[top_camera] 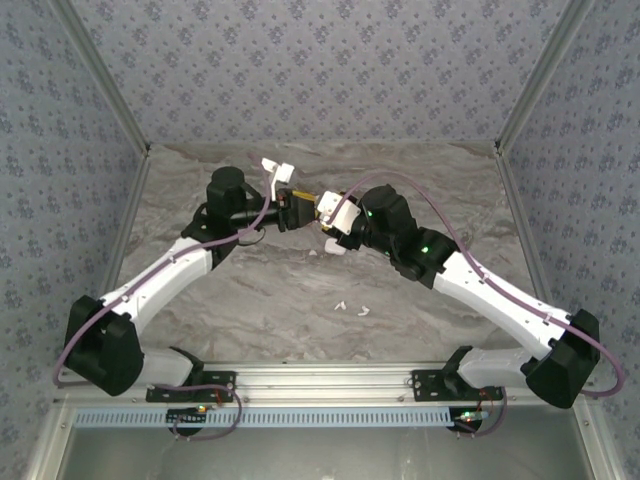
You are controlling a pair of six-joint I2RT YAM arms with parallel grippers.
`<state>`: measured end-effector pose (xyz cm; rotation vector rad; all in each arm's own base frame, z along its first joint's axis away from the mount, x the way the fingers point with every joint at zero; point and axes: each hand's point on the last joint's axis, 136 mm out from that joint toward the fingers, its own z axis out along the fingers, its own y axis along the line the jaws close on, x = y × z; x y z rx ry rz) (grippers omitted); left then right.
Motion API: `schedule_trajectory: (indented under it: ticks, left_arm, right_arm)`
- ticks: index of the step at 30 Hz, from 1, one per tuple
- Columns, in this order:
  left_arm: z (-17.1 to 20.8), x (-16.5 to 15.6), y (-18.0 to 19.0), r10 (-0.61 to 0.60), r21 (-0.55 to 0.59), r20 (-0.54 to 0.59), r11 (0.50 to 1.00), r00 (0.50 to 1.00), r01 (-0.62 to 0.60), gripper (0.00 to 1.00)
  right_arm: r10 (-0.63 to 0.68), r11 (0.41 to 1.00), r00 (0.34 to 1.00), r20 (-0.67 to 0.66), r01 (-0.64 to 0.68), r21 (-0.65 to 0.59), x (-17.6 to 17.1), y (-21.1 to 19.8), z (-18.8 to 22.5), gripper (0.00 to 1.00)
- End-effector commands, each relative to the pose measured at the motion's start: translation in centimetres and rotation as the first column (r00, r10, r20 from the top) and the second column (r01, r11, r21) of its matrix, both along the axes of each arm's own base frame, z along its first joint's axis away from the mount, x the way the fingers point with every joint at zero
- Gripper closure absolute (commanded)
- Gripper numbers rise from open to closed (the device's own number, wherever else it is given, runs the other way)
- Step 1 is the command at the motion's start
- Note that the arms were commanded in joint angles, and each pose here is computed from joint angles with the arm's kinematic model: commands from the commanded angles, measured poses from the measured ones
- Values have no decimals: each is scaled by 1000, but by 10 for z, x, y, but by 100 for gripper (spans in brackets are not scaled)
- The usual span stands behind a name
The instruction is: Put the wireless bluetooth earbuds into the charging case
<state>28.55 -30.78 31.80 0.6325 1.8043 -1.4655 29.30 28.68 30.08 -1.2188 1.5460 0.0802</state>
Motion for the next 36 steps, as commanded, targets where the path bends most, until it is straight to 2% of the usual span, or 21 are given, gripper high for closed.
schedule_trajectory:
  ticks: [1, 6, 13, 16, 18, 21, 26, 31, 36]
  left_arm:
    - [11, -4, -4, -33, -6, 37, 999, 999, 33, 61]
    - [7, -7, -6, -54, -2, 26, 999, 998, 54, 67]
    - [6, -12, -8, -89, 0, 26, 996, 996, 89, 84]
    - [7, -14, -8, -96, -1, 34, 995, 995, 96, 91]
    - [8, -13, -7, -86, 1, 48, 996, 995, 86, 91]
    - [10, -11, -3, -52, -4, 88, 999, 995, 52, 93]
    - [19, -15, 2, 1, -20, 230, 1000, 973, 3, 95]
    - [26, -33, -1, -2, -5, 404, 1000, 915, 5, 95]
    - [30, -41, -2, -2, -6, 479, 1000, 878, 5, 97]
  right_arm:
    - [-27, 999, 998, 49, 26, 27, 3, -5, 16, 60]
    - [-28, 999, 999, 47, 26, 35, 4, -6, 17, 60]
    - [-43, 997, 999, 24, 41, 59, 7, -10, 21, 56]
    - [-28, 997, 1000, -5, 29, 70, 6, -12, 23, 45]
    - [-16, 996, 998, -53, 20, 83, 5, -15, 21, 37]
    - [29, 987, 990, -141, -7, 158, -1, -23, 32, 22]
    - [172, 947, 946, -277, -81, 311, -21, -34, 39, 3]
    - [245, 893, 909, -337, -76, 443, -20, -41, 52, 3]
    - [236, 887, 908, -346, -56, 459, -10, -38, 54, 6]
